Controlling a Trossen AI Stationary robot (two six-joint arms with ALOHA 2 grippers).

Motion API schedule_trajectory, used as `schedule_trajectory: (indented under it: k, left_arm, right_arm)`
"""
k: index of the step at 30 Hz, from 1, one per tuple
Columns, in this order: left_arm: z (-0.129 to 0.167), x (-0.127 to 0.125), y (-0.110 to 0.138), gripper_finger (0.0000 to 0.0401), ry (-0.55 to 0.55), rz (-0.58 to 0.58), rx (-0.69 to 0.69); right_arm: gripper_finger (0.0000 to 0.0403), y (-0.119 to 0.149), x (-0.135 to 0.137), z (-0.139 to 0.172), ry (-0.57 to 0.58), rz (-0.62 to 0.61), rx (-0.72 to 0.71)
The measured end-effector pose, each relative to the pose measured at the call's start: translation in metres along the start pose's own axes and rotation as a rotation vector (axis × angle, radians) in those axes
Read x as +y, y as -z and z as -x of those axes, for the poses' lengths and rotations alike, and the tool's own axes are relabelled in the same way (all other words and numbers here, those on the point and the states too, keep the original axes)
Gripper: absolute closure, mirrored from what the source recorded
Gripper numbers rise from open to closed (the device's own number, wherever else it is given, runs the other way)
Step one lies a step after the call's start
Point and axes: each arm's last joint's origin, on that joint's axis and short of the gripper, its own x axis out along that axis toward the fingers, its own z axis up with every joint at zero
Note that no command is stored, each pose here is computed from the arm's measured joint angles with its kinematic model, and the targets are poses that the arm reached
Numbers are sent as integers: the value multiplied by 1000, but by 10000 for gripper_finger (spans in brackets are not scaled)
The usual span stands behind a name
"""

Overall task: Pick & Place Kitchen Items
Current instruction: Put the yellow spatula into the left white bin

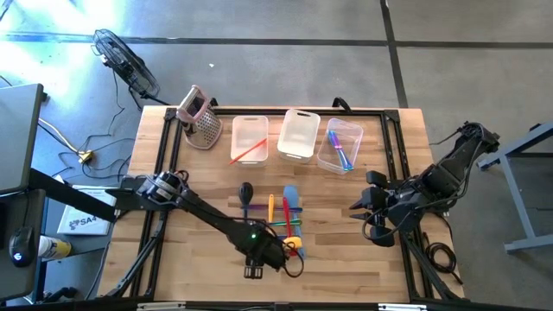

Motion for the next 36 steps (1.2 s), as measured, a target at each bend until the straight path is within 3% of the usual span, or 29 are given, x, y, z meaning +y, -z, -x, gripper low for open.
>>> schedule_trajectory:
  k: [36]
  left_arm:
    - [-2, 0, 0, 217, -5, -23, 0]
  right_arm:
    - [309, 0, 0, 0, 0, 4, 0]
